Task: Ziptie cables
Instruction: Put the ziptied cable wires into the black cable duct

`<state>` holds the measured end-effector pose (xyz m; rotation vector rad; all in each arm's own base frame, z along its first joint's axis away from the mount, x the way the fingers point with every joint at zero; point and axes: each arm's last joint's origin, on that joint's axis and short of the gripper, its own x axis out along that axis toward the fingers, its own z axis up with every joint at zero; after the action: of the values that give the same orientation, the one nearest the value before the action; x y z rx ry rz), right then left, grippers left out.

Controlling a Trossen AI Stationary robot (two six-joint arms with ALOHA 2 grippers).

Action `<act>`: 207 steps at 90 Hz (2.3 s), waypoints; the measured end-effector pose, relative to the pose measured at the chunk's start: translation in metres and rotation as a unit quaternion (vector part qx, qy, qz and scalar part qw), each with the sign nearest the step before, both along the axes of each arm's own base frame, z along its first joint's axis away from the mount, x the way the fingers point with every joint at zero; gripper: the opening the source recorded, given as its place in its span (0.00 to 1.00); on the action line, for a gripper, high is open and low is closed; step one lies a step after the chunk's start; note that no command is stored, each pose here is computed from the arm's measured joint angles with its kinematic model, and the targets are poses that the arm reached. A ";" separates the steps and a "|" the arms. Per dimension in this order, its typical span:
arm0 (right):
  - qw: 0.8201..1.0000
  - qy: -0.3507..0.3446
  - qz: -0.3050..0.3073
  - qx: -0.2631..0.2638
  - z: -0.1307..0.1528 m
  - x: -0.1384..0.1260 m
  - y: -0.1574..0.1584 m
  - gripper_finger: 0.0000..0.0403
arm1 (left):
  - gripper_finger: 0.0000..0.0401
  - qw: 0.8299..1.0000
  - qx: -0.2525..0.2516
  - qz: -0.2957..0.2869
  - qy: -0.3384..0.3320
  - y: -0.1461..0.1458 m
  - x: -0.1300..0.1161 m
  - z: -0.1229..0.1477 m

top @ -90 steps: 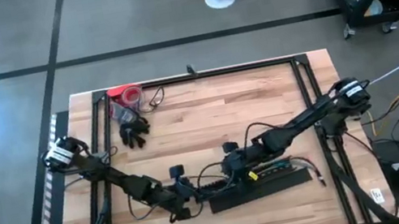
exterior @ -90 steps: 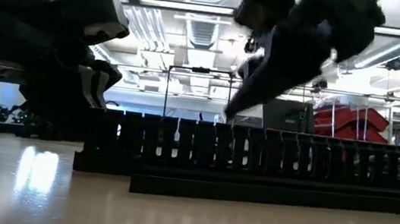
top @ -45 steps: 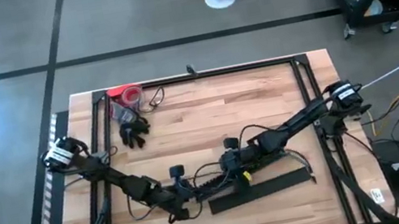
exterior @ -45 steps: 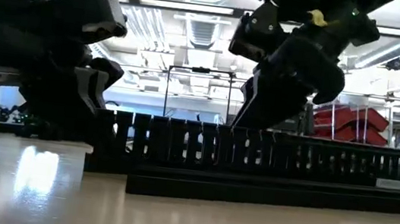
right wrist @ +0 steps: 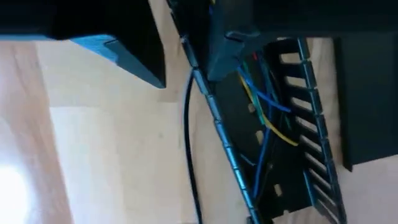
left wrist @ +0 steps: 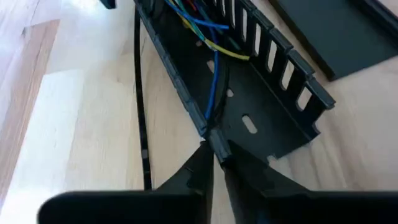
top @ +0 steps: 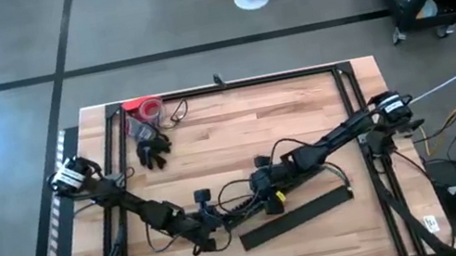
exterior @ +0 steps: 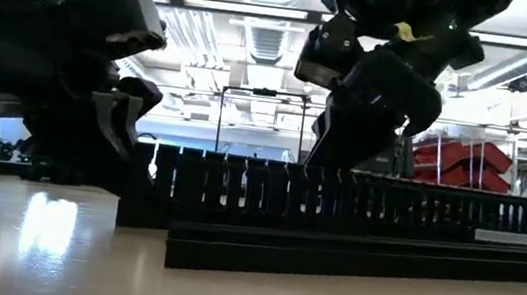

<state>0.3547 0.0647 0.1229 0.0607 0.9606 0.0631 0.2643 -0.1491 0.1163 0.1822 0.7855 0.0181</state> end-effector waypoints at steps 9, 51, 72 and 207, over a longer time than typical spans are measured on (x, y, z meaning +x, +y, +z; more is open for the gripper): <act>1.000 0.001 0.001 0.009 -0.001 0.001 -0.001 0.05 | 0.13 1.000 0.000 0.000 0.000 0.000 0.000 0.000; 0.993 0.017 -0.029 0.110 -0.001 0.002 -0.004 0.01 | 0.35 1.000 0.006 0.007 -0.001 0.001 0.000 -0.001; 0.993 0.019 -0.019 0.117 -0.001 0.002 -0.004 0.01 | 0.42 1.000 0.006 0.010 -0.001 0.002 -0.002 -0.003; 0.998 0.041 0.026 0.047 0.003 0.022 -0.004 0.25 | 0.39 0.995 -0.060 0.078 0.013 -0.002 -0.016 -0.004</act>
<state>0.3771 0.0609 0.1256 0.1260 1.0404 0.1548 0.2481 -0.1514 0.1118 0.0067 0.8236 0.1159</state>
